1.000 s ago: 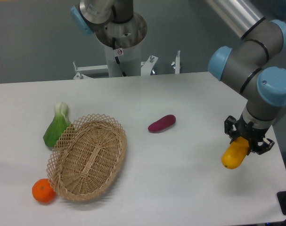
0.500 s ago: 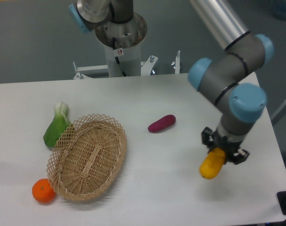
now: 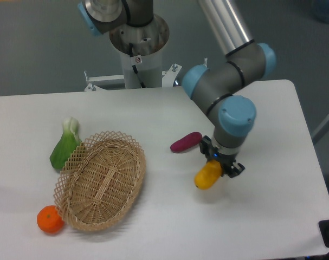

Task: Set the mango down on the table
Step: 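Carry the mango toward the purple sweet potato and lower it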

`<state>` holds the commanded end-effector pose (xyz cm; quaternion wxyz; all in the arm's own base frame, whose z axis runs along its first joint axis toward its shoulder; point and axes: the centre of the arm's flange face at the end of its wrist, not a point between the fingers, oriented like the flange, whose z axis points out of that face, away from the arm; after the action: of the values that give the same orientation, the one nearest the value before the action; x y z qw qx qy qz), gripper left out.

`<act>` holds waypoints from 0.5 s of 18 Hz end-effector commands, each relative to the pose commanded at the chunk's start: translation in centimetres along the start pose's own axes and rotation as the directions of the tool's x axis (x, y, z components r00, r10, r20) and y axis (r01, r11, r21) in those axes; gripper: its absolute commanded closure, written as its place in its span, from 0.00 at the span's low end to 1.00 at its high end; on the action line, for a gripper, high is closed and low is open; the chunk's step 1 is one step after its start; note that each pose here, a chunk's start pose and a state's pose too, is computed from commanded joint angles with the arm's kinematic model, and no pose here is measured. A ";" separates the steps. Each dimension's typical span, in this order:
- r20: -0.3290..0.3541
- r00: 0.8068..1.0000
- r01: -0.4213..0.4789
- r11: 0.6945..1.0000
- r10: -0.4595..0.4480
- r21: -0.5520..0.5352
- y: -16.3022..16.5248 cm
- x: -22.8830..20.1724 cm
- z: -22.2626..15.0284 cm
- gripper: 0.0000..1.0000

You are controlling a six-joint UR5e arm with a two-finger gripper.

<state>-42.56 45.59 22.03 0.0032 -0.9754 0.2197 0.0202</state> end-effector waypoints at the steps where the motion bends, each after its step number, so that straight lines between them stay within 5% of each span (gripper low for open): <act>1: -0.006 1.000 -0.009 1.000 0.009 -0.001 -0.3 0.3 0.3 0.61; 4: -0.018 0.999 -0.026 1.000 0.026 -0.002 -0.6 1.2 0.7 0.47; 7: -0.012 0.999 -0.045 0.999 0.045 0.001 -0.9 1.4 0.5 0.01; 9: 0.006 0.999 -0.037 0.999 0.037 0.000 -1.2 0.9 -0.2 0.00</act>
<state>-41.26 46.26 22.24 0.0037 -0.9711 0.2376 0.0233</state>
